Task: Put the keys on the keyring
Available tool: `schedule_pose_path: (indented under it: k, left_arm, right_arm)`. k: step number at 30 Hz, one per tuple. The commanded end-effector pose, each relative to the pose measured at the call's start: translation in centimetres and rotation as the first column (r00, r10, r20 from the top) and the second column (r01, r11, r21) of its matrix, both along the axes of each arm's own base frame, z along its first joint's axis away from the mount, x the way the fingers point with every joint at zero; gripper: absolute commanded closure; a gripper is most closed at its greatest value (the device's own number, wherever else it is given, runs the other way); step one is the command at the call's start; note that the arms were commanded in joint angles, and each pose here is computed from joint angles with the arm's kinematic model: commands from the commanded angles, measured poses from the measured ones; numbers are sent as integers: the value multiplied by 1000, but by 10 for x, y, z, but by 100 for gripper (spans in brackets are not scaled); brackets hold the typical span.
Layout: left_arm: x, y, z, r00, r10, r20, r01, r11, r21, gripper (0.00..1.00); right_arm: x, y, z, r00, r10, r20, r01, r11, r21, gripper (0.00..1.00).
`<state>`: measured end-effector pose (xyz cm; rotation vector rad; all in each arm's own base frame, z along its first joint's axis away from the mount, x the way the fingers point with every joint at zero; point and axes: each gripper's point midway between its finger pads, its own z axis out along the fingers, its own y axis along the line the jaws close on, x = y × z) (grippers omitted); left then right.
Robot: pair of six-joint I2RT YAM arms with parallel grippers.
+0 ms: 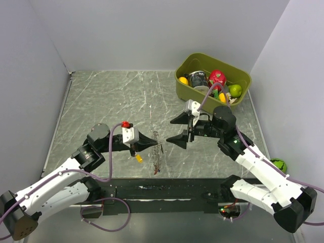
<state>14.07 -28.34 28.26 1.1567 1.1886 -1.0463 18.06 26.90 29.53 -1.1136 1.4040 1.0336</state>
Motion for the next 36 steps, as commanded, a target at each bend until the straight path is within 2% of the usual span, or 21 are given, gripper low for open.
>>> schedule_pose_path:
  k: [1, 6, 11, 14, 18, 21, 28, 36]
  left_arm:
    - [6, -3, 1, 997, -2, 76, 1, 1000, 8, 99]
    - [14, -10, -37, 999, -10, 38, 8, 997, 72, 99]
    - [11, -12, -64, 999, -36, 22, 35, 996, 81, 99]
    - [11, -11, -72, 999, -21, 35, 18, 997, 68, 99]
    - [10, -9, -82, 999, -12, 34, 10, 998, 59, 99]
    - [7, -10, -89, 999, -25, 22, 23, 997, 73, 99]
    - [7, -11, -87, 999, -29, 37, 26, 997, 72, 99]
    - [5, -11, -85, 999, -35, 39, 32, 997, 71, 99]
  right_arm:
    - [23, -4, 2, 991, -128, -41, 129, 991, 20, 11]
    - [30, -3, -23, 971, -179, -160, 181, 983, -5, 11]
    - [33, -4, -45, 942, -222, -252, 217, 975, -46, 10]
    - [40, -7, -59, 906, -287, -311, 275, 958, -85, 10]
    - [42, -15, -86, 825, -379, -420, 339, 925, -170, 11]
    - [36, -13, -93, 800, -372, -471, 320, 928, -190, 16]
    - [17, -1, -111, 740, -320, -591, 215, 946, -243, 34]
    - [3, 20, -111, 718, -292, -632, 144, 950, -276, 34]
